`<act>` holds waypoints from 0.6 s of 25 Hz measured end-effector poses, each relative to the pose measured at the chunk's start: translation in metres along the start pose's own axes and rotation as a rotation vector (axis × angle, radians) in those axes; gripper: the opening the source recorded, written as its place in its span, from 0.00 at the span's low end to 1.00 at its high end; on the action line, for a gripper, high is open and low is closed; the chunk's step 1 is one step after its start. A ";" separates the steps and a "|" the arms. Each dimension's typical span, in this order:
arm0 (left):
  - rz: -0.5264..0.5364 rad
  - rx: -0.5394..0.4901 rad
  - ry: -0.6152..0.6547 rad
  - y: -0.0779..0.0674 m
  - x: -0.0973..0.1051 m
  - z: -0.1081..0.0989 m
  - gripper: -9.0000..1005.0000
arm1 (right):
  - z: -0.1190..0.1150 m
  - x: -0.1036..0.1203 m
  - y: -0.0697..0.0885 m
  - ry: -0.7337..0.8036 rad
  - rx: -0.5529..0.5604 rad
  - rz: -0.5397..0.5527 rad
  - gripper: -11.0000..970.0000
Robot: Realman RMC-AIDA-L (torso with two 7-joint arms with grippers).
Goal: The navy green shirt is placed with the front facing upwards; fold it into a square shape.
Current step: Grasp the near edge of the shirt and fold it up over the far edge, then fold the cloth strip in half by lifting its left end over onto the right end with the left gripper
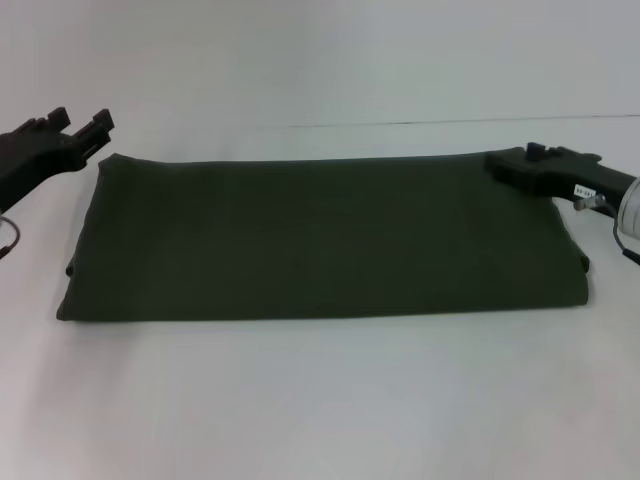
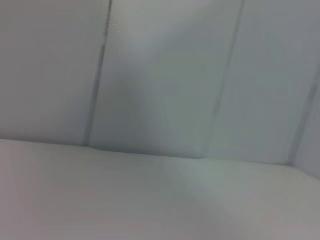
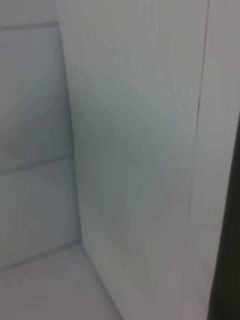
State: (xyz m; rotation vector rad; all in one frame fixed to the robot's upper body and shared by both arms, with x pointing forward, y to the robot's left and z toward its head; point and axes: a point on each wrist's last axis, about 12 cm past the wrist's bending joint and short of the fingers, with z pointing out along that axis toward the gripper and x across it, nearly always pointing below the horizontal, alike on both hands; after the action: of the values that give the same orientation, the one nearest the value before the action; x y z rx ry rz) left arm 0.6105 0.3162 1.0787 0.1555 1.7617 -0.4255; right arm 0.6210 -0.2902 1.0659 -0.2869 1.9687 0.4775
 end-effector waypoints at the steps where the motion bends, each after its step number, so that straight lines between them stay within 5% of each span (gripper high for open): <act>1: -0.013 0.037 0.007 0.001 -0.002 -0.006 0.64 | -0.002 0.001 0.002 -0.004 -0.024 0.000 0.77; 9: -0.088 0.198 0.272 0.014 0.005 -0.058 0.62 | -0.022 0.010 0.011 -0.039 -0.176 0.006 0.77; 15: -0.129 0.158 0.405 0.025 0.014 -0.083 0.60 | -0.028 0.013 0.013 -0.052 -0.205 0.001 0.77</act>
State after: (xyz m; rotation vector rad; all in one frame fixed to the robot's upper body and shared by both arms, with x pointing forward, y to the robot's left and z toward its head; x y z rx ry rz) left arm 0.5392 0.3684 1.0745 0.2549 2.1422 -0.6636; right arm 0.5875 -0.2914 1.0673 -0.3984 1.8718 0.6830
